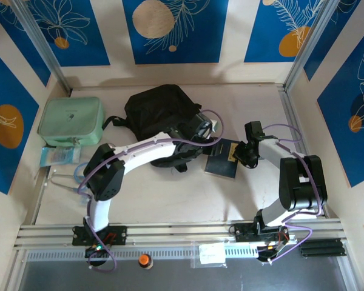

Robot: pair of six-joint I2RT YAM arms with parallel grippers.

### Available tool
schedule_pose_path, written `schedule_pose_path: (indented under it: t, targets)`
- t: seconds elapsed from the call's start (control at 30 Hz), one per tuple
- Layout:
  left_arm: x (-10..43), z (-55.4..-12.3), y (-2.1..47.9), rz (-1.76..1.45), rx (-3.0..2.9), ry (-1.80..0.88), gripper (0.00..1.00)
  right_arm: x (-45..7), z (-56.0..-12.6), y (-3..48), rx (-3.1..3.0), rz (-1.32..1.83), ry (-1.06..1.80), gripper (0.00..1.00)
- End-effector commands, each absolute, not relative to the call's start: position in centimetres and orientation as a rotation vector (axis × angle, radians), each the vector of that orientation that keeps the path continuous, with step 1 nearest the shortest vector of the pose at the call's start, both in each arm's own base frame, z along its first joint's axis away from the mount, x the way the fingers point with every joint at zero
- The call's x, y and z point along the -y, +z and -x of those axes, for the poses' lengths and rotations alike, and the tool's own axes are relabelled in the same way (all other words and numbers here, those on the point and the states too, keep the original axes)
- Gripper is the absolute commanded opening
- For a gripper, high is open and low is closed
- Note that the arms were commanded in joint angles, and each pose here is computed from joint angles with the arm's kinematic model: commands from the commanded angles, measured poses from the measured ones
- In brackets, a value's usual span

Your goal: Pack books, pencil case, and school supplies into a backpack

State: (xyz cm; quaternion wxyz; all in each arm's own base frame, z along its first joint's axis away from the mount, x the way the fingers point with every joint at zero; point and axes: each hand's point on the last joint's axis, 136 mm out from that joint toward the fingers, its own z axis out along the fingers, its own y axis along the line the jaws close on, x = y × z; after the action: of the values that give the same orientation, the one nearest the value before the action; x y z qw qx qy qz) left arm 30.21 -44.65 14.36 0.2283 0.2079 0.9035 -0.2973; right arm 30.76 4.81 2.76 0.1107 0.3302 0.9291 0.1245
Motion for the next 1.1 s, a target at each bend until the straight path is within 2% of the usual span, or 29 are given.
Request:
schedule_pose_path:
  t: [0.0,0.17,0.4,0.53,0.67,0.87,1.07]
  targets:
    - [46.1,-29.0,11.2,-0.612,-2.574,-0.833,0.39,-5.2,-30.3,2.2,-2.763,-0.956,0.402,0.21]
    - [44.4,-30.5,7.4,-0.615,-2.642,-0.587,0.36,-5.3,-30.2,2.2,-2.766,-0.958,0.408,0.21]
    - [40.4,-33.9,5.5,-0.522,-2.641,-0.335,0.43,-5.2,-30.0,2.3,-2.769,-0.954,0.408,0.21]
    - [39.8,-34.5,5.1,-0.481,-2.653,-0.341,0.48,-5.5,-30.1,2.3,-2.775,-0.938,0.425,0.21]
    - [41.4,-33.9,4.6,-0.472,-2.684,-0.46,0.48,-5.8,-30.2,2.3,-2.784,-0.923,0.439,0.2]
    - [42.8,-33.8,3.6,-0.438,-2.71,-0.531,0.39,-6.2,-30.2,2.0,-2.802,-0.911,0.459,0.17]
    - [42.7,-34.3,2.6,-0.432,-2.725,-0.477,0.4,-6.8,-30.3,2.0,-2.806,-0.891,0.499,0.17]
